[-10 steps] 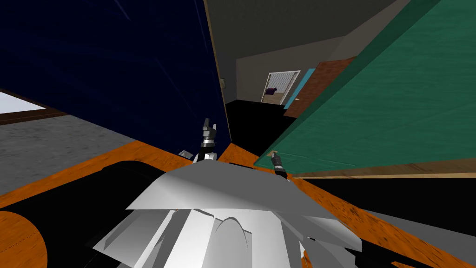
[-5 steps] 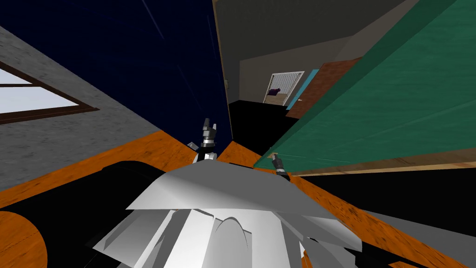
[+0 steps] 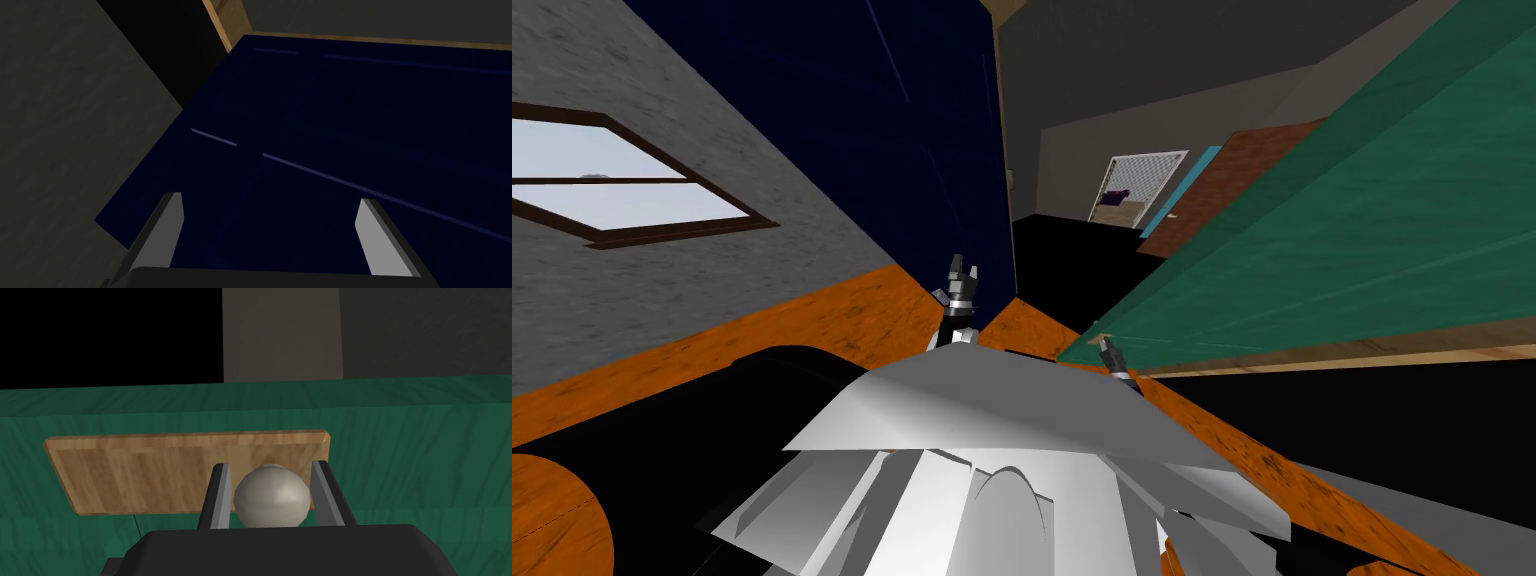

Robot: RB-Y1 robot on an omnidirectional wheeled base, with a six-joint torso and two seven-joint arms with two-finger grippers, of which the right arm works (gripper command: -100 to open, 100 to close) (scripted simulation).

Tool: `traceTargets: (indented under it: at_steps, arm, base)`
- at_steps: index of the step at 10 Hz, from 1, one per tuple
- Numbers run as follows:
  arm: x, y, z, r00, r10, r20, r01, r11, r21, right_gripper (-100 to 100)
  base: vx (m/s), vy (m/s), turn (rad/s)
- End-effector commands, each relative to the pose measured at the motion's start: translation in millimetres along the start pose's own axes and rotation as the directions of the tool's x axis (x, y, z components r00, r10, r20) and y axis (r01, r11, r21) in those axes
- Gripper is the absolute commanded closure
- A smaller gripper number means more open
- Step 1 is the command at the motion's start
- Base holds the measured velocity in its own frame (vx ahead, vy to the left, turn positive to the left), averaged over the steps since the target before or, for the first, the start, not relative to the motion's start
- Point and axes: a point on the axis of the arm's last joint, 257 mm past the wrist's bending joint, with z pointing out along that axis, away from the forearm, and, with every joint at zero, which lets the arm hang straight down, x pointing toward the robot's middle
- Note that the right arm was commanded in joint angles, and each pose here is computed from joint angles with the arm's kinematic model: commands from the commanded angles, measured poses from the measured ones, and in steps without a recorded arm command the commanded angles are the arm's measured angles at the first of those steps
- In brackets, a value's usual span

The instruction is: Pull the door open

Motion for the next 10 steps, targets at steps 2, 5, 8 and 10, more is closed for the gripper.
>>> traceTargets:
  at_steps: [2,5,8,10]
  arm:
    - [0.2,1.8,-7.8,1.0,-0.001,-0.012,0.001,1.0,-0.001,100]
    - [11.3,-1.4,-1.4,1.0,0.0,-0.016,0.0,1.0,0.003,100]
    - [29.4,-2.7,15.3,1.0,-0.004,-0.018,0.004,1.0,0.0,100]
    - [34.9,-2.9,20.2,1.0,-0.005,-0.019,0.005,1.0,-0.001,100]
  base:
    - [-0.182,-0.057,0.08]
    - [-0.168,-0.053,0.056]
    - [-0.186,-0.085,0.082]
    - [-0.186,-0.052,0.053]
